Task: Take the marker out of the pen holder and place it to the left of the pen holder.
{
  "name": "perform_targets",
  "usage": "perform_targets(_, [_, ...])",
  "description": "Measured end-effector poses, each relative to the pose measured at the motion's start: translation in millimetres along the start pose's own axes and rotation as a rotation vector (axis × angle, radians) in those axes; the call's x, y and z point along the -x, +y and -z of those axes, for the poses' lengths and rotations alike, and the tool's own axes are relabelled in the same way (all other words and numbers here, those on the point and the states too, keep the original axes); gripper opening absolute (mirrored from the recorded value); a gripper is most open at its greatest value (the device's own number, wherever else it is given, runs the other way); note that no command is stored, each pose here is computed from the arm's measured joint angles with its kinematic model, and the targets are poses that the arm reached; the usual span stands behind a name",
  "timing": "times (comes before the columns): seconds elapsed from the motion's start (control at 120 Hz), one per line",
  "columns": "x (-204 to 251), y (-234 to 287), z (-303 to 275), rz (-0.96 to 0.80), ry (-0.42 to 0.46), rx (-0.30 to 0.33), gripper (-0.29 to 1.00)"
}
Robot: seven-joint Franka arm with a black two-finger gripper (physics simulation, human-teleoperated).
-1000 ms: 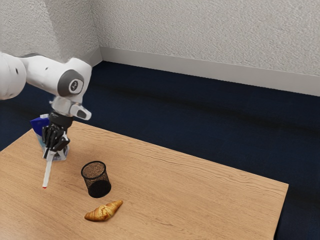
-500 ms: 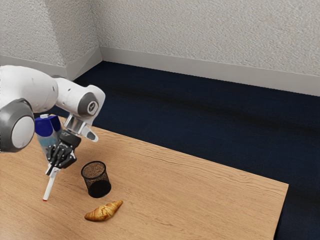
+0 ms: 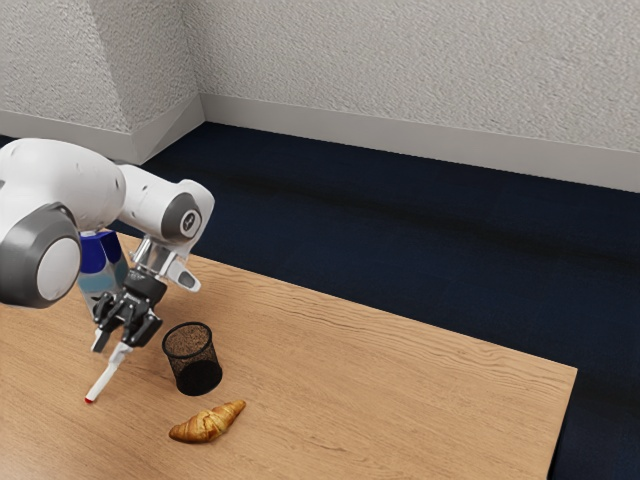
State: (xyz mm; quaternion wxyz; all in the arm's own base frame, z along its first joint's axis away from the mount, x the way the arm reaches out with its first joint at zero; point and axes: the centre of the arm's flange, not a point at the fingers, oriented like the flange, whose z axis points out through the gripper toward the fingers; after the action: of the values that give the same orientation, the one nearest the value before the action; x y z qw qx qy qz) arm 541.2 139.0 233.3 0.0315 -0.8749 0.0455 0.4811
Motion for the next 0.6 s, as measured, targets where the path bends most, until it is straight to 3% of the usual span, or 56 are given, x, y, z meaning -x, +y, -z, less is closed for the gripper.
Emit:
perform_targets(0.108, [16,4,18,-0.004,0.047,0.000,0.42])
perform_targets(0.242, [78,18,56,-0.027,0.173,-0.002,0.50])
perform_targets(0.425, [263,62,143,-0.083,0.593,-0.061,0.62])
perform_targets(0.6, [297,72,179,-0.105,0.833,-0.042,0.67])
